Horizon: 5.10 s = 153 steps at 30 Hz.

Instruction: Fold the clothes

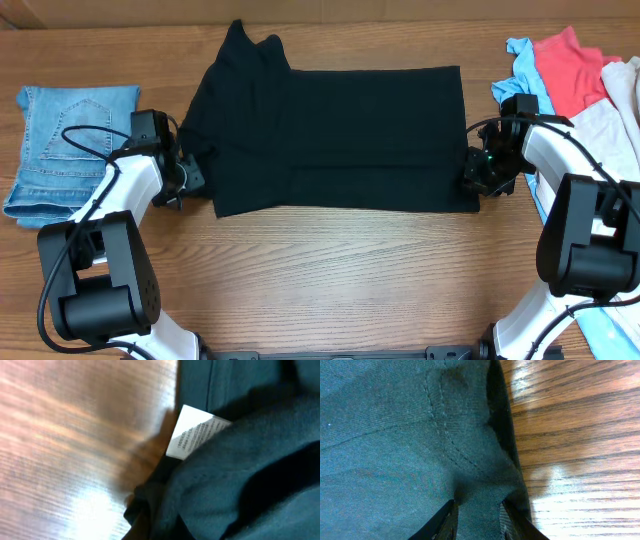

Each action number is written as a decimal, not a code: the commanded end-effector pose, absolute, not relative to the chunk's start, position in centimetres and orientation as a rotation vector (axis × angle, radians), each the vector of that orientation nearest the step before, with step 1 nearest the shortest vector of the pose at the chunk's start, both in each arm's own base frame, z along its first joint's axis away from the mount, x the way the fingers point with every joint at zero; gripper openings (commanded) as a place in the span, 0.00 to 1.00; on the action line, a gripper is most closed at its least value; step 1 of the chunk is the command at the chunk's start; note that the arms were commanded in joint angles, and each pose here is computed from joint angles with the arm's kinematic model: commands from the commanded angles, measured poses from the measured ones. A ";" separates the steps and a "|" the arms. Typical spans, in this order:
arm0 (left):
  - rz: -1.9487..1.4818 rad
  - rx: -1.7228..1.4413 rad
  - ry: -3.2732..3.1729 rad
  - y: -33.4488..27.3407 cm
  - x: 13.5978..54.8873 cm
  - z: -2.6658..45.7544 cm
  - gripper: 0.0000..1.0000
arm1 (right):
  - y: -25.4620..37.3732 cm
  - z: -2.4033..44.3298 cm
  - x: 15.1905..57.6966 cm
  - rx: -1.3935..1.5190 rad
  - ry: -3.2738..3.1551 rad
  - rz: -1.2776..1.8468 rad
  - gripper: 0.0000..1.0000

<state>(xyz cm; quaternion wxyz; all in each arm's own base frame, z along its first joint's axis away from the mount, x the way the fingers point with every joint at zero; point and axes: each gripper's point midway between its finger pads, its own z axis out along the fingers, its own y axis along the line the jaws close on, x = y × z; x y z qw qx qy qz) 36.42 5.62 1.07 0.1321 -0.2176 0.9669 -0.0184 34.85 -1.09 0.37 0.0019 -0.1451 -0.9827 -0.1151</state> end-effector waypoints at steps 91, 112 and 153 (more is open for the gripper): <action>-0.370 -0.250 2.981 0.5 34.2 1.6 0.55 | -1.3 -2.2 31.8 -0.531 -2.926 -0.278 0.33; -0.334 -0.308 2.955 1.1 34.5 1.1 0.24 | -1.3 -2.2 31.9 -0.531 -2.926 -0.284 0.33; -0.277 -0.421 2.996 1.1 33.3 0.1 0.35 | -1.3 -2.2 31.9 -0.532 -2.930 -0.285 0.34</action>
